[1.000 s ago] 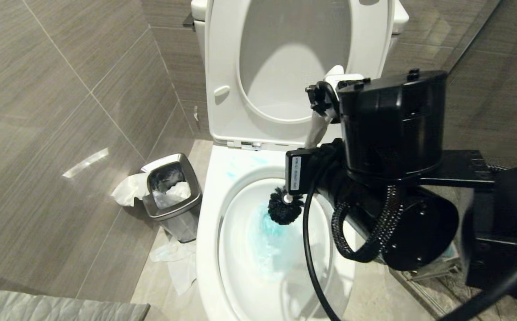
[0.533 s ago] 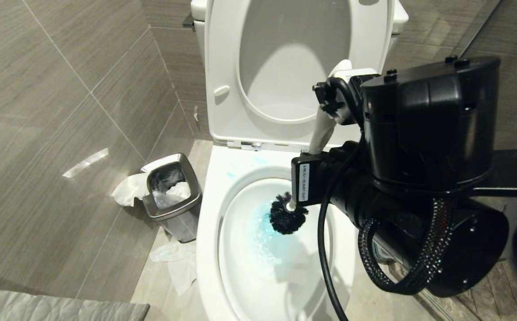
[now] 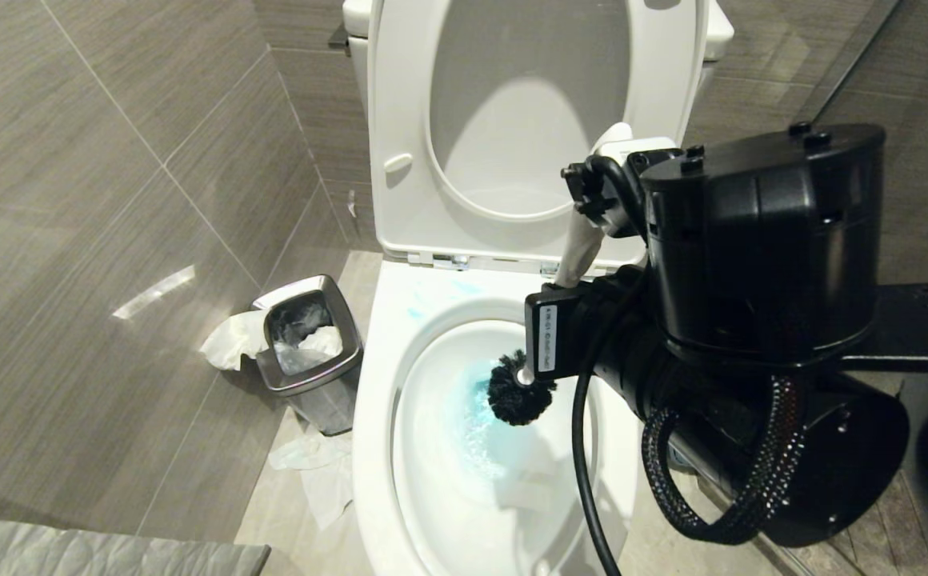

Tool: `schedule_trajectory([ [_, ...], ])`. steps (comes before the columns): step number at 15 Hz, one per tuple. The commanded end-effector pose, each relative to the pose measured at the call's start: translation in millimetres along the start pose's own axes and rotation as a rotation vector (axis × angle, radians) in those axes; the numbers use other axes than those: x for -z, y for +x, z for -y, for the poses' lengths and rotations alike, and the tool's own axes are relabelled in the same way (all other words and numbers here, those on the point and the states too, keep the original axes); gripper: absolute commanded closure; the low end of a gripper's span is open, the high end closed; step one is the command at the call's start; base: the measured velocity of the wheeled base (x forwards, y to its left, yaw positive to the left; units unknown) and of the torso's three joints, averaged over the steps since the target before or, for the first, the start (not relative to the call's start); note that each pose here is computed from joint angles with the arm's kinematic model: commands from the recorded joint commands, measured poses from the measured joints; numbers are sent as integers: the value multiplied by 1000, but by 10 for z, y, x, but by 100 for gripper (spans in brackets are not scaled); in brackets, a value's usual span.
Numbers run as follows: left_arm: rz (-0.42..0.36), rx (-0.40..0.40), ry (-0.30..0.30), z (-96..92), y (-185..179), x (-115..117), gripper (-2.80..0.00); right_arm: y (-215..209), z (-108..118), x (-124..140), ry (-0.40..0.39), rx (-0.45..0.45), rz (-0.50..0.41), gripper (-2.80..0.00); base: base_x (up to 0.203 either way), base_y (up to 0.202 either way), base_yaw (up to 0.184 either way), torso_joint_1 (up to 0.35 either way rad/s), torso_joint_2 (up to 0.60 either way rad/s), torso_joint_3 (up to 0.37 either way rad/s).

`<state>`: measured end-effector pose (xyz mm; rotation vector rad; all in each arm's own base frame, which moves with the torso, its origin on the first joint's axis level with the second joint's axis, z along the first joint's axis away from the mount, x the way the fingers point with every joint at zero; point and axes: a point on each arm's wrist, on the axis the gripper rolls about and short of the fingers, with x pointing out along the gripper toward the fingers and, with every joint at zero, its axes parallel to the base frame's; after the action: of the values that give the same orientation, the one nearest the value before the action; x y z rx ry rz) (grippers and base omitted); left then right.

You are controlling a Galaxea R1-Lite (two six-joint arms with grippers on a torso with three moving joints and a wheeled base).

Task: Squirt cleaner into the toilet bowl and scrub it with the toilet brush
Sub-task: Scrub the toilet bowl

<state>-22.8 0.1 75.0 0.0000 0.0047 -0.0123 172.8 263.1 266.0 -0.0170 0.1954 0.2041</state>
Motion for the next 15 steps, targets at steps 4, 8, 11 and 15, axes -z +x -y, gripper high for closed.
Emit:
schedule_trajectory([
  [4, -1, 0, 0, 0, 1, 0, 0, -33, 40, 5, 8, 8, 2, 0, 0, 0, 0, 0, 0, 0],
  [8, -1, 0, 0, 0, 1, 0, 0, -37, 42, -8, 10, 7, 5, 0, 0, 0, 0, 0, 0, 0],
  [11, -1, 0, 0, 0, 1, 0, 0, -44, 36, -38, 18, 4, 14, 0, 0, 0, 0, 0, 0, 0],
  [15, -1, 1, 0, 0, 1, 0, 0, -45, 34, -54, 21, 3, 17, 0, 0, 0, 0, 0, 0, 0],
])
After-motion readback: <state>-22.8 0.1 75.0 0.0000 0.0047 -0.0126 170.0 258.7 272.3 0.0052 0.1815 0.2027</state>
